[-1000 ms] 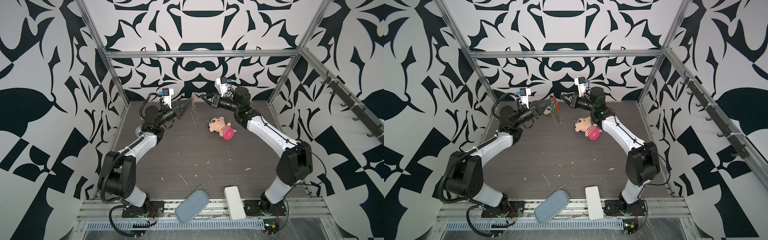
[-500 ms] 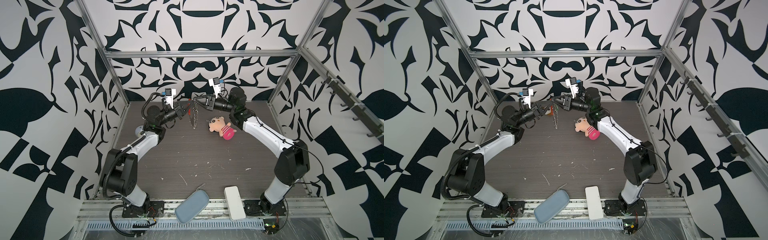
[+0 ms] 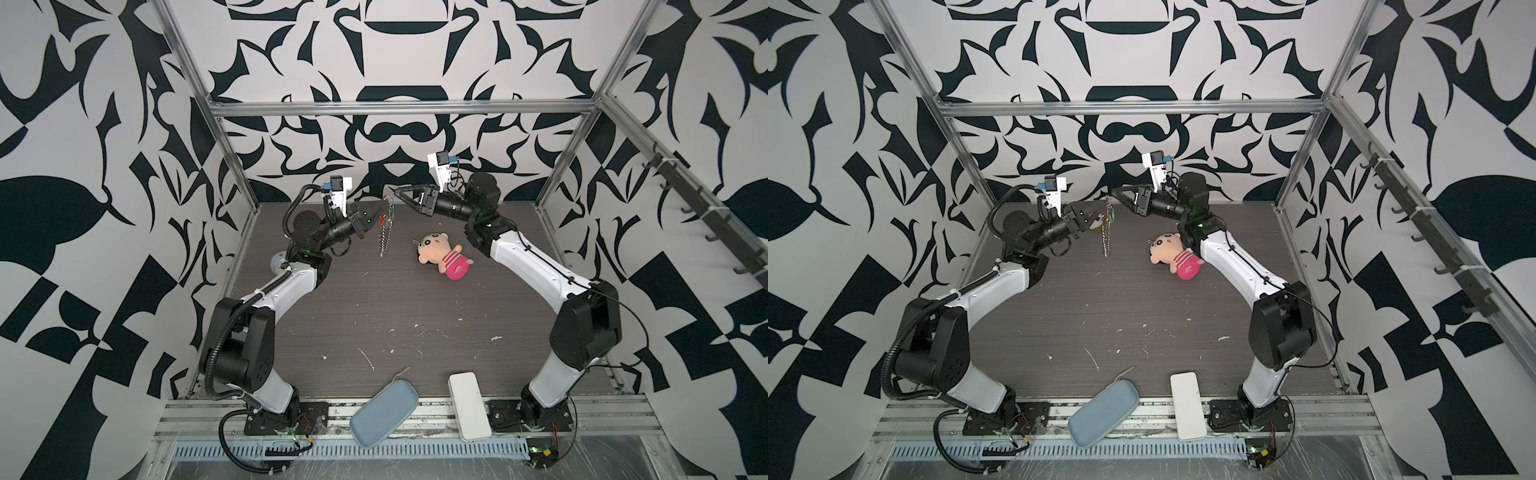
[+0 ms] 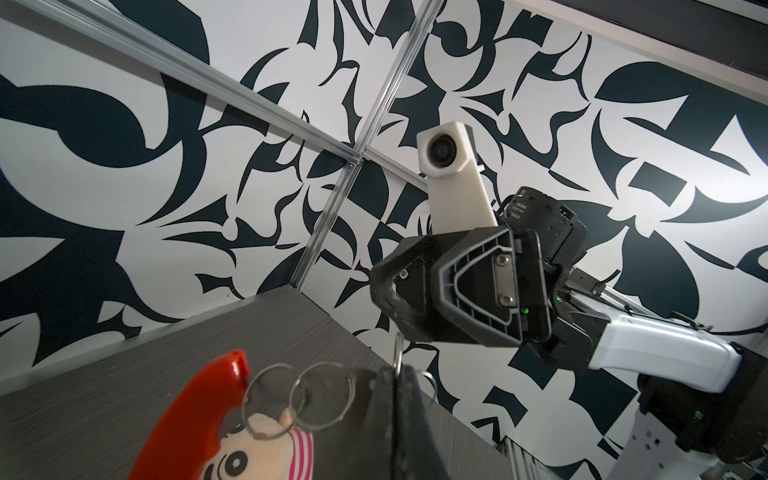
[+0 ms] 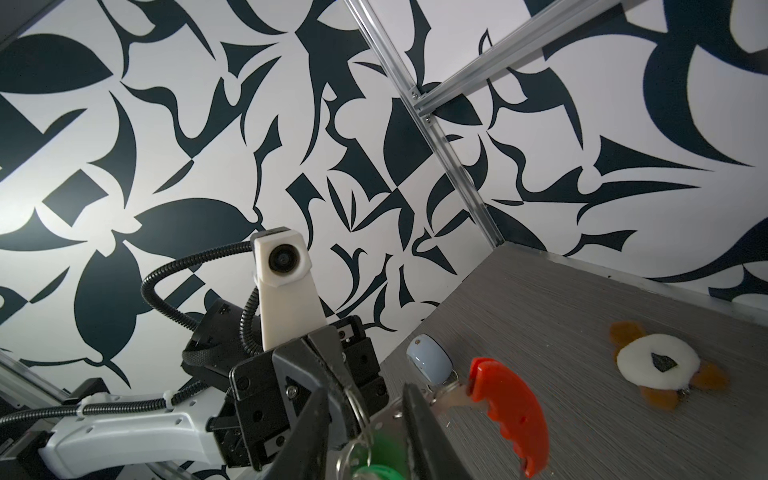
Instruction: Put the keys on the keyring
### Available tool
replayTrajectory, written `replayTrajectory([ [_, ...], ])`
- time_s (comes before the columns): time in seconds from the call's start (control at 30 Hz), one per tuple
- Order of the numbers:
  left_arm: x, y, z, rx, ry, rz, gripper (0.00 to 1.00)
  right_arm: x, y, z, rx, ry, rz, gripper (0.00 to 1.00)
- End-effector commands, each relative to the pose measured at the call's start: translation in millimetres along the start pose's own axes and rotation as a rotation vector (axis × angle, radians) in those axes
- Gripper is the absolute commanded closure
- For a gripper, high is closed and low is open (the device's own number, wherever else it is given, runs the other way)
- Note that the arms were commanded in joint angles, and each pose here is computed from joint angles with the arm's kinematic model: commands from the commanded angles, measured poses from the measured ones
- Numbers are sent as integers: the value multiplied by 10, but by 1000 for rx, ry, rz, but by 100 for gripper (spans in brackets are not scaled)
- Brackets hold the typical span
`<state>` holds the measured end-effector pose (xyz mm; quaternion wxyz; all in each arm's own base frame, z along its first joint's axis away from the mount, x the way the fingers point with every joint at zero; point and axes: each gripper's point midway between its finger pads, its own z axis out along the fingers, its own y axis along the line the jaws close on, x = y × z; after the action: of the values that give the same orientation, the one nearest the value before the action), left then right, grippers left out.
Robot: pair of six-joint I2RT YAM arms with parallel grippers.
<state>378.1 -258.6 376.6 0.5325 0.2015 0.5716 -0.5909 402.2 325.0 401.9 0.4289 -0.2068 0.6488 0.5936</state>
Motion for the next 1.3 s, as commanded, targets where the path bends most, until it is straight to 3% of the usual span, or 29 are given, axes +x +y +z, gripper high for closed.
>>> replayTrajectory([
  [0.0, -213, -227, 24, 63, -45, 69, 100, -102, 175, 12, -62, -26, -26, 66],
  [0.4, -223, -224, 35, 66, -48, 68, 100, -12, 168, 73, -72, 3, -18, 78],
  [0.97, -240, -219, 58, 72, -55, 62, 100, 118, 226, 156, -110, 38, -10, 82],
  [1.27, -176, -199, 43, 62, -34, 65, 100, 62, 290, 129, -101, 34, -47, 100],
])
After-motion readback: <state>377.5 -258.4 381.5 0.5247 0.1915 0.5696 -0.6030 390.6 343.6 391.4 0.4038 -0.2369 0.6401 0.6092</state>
